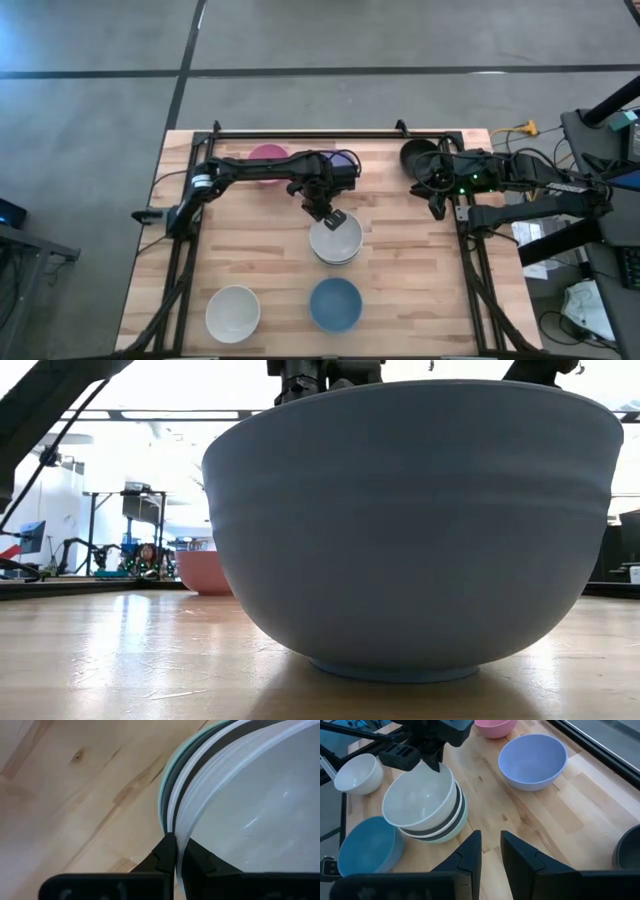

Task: Nest bowls inside each other
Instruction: Stack the top white bowl on top of the stacked white bowl

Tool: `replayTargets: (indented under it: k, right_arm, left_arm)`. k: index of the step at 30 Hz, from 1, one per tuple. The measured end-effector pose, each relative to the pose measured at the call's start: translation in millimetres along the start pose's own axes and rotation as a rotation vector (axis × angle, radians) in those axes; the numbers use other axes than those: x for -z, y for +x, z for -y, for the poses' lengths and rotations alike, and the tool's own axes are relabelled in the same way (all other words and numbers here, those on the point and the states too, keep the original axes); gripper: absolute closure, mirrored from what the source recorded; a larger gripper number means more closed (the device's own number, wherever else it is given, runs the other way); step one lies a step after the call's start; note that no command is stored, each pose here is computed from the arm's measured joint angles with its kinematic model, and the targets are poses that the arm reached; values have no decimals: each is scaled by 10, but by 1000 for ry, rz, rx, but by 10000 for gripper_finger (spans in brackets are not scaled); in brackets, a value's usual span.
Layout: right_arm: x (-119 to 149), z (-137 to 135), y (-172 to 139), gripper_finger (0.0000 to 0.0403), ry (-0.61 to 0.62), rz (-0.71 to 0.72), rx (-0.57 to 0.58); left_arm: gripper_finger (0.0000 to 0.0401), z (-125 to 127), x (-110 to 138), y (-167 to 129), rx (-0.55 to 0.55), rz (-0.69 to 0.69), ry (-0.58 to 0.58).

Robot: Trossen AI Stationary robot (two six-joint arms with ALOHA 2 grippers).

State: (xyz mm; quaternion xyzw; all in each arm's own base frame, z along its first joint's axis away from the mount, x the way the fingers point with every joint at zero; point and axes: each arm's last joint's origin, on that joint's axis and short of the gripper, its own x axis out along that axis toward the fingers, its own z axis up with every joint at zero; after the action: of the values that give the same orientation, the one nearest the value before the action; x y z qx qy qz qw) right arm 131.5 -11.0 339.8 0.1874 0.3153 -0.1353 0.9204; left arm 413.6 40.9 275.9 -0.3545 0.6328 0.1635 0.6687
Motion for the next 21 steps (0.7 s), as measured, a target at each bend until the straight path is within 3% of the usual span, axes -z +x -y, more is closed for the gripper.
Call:
replayTargets:
  k: [21]
  right_arm:
    - [-1, 0, 0, 335, 12, 1, 0]
  left_arm:
    - [399, 18, -42, 18, 39, 25, 78]
